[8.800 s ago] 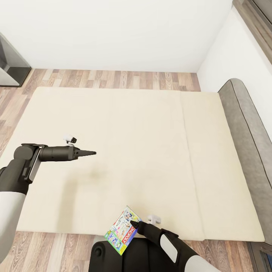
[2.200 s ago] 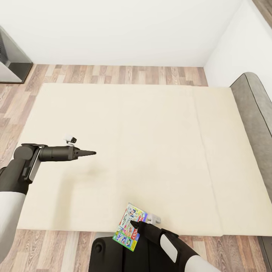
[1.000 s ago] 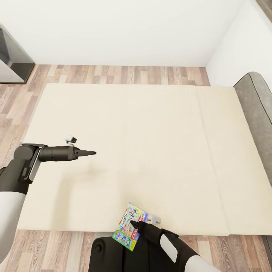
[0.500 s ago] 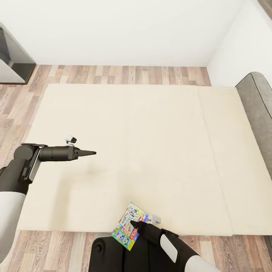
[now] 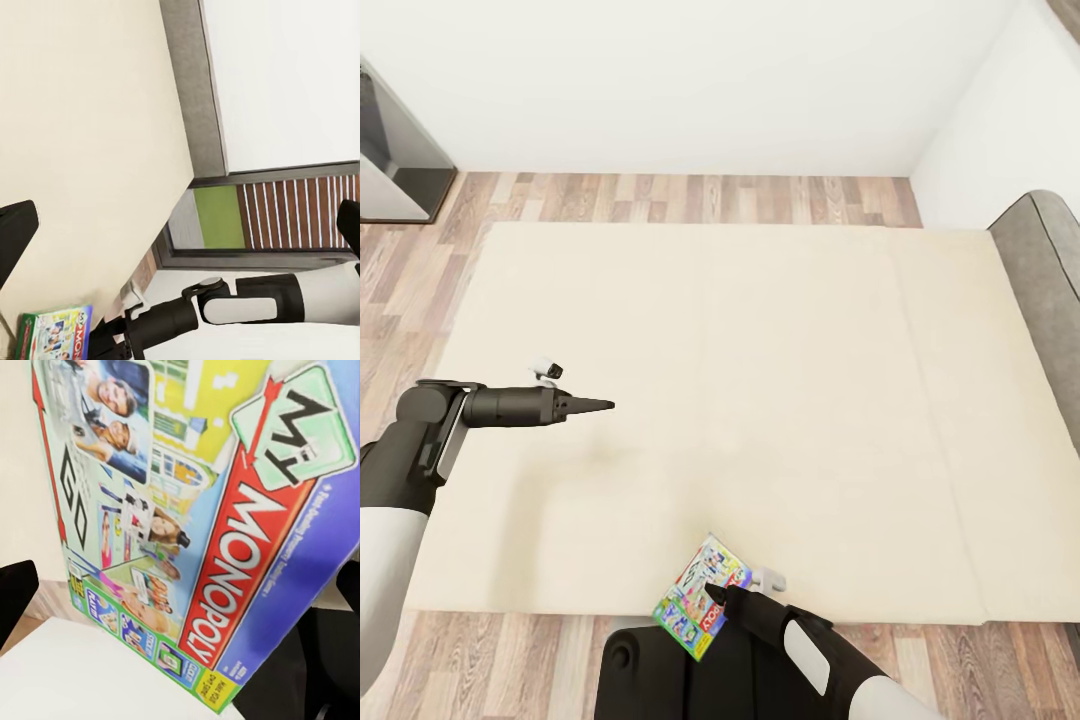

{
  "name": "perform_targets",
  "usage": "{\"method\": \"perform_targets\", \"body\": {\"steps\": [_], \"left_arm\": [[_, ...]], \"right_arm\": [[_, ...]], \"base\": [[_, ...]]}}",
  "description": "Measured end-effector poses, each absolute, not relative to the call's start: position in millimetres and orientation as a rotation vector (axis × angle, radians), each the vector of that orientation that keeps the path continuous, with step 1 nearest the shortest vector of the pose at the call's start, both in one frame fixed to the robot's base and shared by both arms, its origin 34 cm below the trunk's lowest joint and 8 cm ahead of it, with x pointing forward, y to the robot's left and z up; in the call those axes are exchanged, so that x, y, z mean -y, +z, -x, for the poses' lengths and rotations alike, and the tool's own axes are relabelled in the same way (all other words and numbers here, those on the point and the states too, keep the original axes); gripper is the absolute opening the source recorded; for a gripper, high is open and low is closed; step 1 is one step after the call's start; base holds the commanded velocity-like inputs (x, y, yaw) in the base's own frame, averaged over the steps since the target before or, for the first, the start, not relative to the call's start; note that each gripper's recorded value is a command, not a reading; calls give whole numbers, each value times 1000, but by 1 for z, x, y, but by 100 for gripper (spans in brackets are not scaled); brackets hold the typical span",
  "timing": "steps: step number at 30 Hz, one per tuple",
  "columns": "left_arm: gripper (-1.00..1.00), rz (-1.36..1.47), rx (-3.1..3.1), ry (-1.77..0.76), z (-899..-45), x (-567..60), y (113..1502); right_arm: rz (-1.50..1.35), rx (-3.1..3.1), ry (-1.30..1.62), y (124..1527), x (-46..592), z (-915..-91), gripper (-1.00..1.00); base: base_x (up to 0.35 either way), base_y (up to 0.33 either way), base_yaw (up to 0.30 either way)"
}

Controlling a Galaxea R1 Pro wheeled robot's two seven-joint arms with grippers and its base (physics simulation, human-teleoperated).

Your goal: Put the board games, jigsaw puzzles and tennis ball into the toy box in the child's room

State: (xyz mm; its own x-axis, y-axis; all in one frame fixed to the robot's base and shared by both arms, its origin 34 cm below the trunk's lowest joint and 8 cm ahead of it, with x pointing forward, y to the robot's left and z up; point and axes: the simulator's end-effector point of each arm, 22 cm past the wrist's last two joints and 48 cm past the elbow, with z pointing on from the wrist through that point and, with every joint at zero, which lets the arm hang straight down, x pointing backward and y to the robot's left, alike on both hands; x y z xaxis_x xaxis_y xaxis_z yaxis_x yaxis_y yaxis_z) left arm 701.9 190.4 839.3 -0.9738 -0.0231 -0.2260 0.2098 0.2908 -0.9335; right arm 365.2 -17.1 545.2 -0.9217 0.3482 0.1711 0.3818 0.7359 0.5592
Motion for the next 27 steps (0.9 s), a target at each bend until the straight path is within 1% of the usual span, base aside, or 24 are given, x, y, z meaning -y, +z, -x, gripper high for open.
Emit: {"method": "perform_targets", "body": {"steps": [27], "left_arm": [[100, -173, -2359, -1754, -702, -190, 839]], "right_arm": [[605, 2876, -945, 545, 17, -365, 100]], "base": [[0, 52, 0]]}}
